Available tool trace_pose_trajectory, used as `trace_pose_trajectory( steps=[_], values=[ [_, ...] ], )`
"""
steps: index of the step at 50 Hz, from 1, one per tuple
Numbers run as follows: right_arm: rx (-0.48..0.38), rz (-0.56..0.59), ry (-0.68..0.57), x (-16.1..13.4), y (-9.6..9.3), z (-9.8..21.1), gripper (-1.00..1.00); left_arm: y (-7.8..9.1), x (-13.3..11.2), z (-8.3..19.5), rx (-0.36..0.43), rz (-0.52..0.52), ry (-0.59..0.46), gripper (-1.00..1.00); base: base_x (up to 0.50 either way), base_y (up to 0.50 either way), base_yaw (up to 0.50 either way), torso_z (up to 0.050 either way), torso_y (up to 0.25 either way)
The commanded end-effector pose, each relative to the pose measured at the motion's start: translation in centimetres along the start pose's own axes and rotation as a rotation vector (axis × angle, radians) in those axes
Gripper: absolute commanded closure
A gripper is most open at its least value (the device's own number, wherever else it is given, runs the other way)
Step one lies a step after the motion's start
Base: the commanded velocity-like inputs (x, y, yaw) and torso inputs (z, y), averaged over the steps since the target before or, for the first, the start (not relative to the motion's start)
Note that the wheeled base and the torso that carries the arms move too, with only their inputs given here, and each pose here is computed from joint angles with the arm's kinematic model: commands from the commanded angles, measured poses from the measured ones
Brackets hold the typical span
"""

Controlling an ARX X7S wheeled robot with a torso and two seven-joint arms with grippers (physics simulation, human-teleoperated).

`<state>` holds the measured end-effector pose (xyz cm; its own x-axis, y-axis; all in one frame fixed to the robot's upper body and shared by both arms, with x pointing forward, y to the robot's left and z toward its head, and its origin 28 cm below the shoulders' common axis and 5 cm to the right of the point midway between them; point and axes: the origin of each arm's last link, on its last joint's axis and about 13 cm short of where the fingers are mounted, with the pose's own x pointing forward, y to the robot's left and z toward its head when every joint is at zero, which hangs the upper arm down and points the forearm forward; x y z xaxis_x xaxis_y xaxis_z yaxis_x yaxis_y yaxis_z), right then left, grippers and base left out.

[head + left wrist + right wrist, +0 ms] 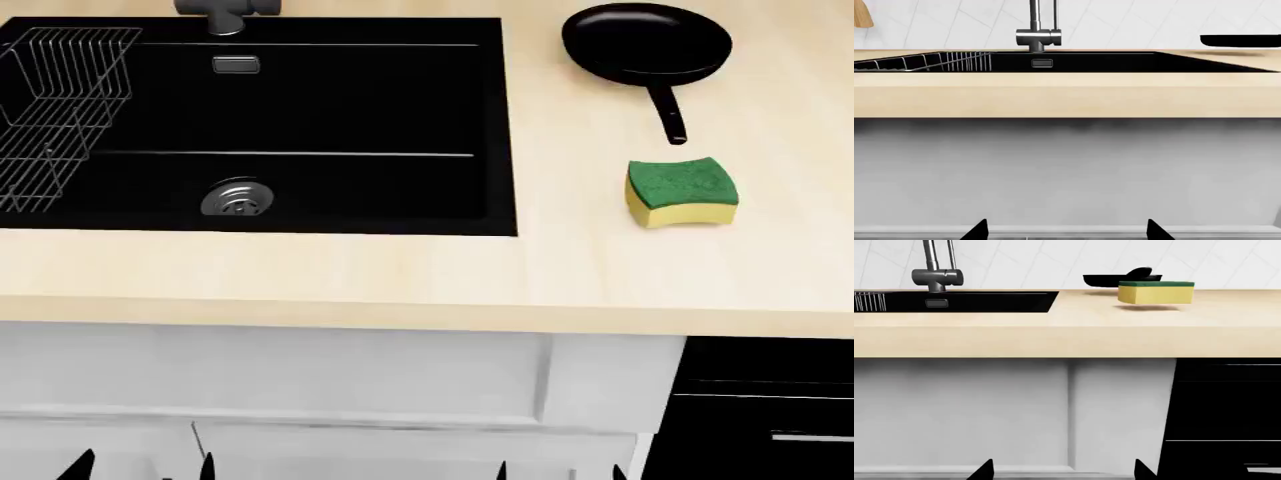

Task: Pick the pan and sponge and place them into the sink. Then turn on the water.

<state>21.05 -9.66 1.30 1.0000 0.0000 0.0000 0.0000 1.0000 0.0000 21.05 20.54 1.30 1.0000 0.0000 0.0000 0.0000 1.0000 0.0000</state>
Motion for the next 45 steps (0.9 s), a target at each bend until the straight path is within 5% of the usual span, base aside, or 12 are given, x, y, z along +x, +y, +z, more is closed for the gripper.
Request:
trace_pose_trajectory(
  steps=[1,45],
  values=[
    [0.004,-0.008,0.007,0.06,-0.01,-0.05,-1.0,0.0,0.0,-0.01,0.001,-0.001,0.0,-1.0,0.0,0.0,0.0,0.0,0.0],
    [0.001,-0.018,0.017,0.26,-0.03,-0.07,-1.0,0.23,-0.23,-0.09,-0.001,0.007,0.006,-1.0,0.0,-0.08,0.0,0.0,0.0]
  ],
)
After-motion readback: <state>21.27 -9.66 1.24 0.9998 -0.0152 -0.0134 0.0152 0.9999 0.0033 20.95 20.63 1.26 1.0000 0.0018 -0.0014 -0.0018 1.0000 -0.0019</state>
